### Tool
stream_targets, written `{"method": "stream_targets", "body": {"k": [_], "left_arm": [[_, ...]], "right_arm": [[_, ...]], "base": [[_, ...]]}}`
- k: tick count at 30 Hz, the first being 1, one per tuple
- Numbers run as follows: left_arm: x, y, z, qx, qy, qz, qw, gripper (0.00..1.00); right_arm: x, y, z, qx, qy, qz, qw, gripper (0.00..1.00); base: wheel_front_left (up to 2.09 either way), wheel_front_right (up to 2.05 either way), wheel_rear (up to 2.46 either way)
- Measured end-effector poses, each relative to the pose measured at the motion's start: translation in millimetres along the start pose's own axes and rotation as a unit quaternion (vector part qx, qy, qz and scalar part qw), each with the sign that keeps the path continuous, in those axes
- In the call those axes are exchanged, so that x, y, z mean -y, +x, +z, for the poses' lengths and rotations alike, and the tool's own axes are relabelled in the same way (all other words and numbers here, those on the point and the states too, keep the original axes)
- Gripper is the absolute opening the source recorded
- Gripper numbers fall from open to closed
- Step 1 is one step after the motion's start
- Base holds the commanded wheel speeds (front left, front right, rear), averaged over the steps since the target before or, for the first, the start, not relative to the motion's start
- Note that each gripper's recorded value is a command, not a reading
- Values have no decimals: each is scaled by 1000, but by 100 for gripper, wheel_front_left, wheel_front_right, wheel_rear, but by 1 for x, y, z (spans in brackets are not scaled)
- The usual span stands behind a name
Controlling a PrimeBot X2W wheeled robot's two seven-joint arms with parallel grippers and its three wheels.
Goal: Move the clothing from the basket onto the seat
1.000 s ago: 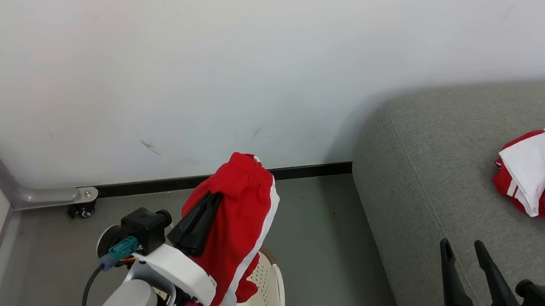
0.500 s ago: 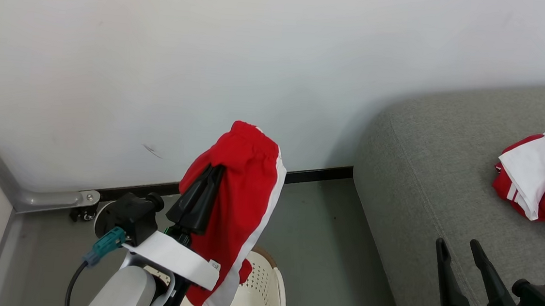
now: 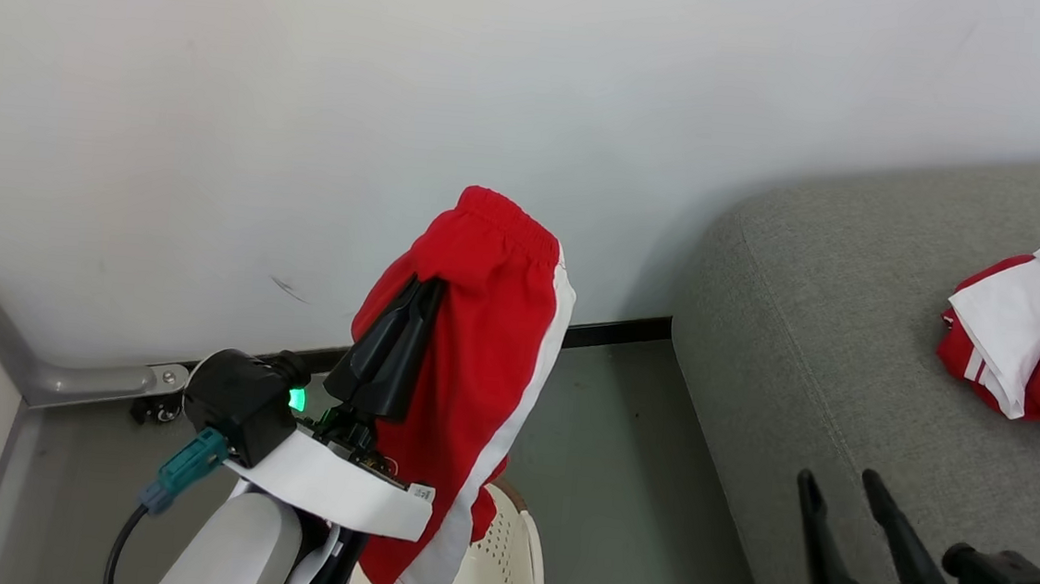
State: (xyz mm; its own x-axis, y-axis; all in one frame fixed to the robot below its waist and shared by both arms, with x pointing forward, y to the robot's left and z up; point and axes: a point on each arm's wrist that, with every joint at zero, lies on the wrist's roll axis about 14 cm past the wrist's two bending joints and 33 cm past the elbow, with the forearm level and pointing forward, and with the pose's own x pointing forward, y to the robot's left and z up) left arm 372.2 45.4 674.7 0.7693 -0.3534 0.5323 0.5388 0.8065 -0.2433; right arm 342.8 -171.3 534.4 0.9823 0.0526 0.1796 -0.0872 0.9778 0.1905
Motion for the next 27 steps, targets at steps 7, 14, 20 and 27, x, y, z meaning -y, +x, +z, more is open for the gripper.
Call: {"method": "stream_targets", "body": {"k": [7,14,20,27], "left_arm": [[6,2,6,10,-1,-9,1000,0],[10,3,11,17,-2,-15,1000,0],[14,3,11,18,4,-22,1000,0],[19,4,12,20,5,-29,999,0]], "right_arm": [[-54,0,1,3,-33,87,996,100],[-85,-5,8,14,-49,148,988,100],[-124,-19,6,13,-46,217,975,100],[-155,-33,8,16,-39,271,962,100]], "base": [[0,0,0],[0,0,0],[0,0,0],[0,0,0]]}}
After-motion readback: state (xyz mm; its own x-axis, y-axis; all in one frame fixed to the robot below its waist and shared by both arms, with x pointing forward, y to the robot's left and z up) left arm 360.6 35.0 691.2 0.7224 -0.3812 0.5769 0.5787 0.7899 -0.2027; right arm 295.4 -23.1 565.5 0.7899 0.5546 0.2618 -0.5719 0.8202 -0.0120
